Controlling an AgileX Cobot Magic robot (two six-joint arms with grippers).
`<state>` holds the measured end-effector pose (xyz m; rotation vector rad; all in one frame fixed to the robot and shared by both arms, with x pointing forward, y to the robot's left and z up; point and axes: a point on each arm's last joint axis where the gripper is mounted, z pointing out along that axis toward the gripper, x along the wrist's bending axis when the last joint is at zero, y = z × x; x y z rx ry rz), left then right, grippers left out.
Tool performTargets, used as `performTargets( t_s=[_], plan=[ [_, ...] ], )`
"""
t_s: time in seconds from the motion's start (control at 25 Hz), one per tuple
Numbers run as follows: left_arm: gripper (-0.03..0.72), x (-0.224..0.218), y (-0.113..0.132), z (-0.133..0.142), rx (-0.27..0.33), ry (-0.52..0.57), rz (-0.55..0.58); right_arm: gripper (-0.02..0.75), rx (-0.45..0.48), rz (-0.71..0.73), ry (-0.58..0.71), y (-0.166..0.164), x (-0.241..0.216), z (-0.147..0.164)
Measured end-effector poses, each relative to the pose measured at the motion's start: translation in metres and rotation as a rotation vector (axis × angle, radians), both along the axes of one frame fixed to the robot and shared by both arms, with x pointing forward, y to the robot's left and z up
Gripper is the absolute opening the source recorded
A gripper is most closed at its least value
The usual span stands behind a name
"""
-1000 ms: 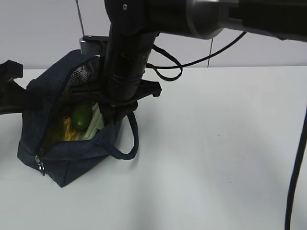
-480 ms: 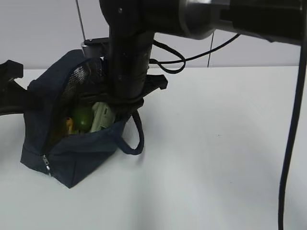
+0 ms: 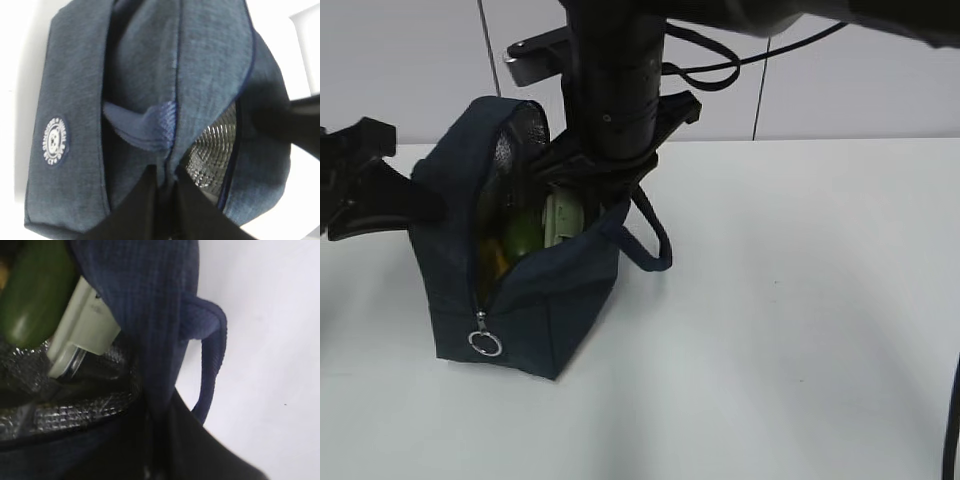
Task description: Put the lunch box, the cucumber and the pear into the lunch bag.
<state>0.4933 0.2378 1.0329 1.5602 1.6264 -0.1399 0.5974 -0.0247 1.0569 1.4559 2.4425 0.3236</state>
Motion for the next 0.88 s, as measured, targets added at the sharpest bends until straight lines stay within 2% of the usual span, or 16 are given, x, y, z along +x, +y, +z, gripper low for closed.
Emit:
performTargets(
  t_s=[0.24,0.48,0.64,0.88],
  plan=[
    [0.001,-0.009,-0.043,0.001,0.023,-0.050,-0.122,0.003,-0.032,-0.002,-0.060,-0.012,-0.002,0.021],
    [0.001,-0.015,-0.068,0.002,0.006,-0.086,-0.141,0.003,-0.031,-0.018,-0.095,-0.029,-0.004,0.039],
    [0.001,-0.015,-0.078,-0.005,0.007,-0.063,-0.164,0.003,-0.050,-0.030,-0.079,-0.040,-0.007,0.037],
    [0.001,-0.016,-0.090,-0.017,0.015,-0.019,-0.201,0.003,-0.130,-0.023,-0.022,-0.049,-0.015,0.015]
  ],
)
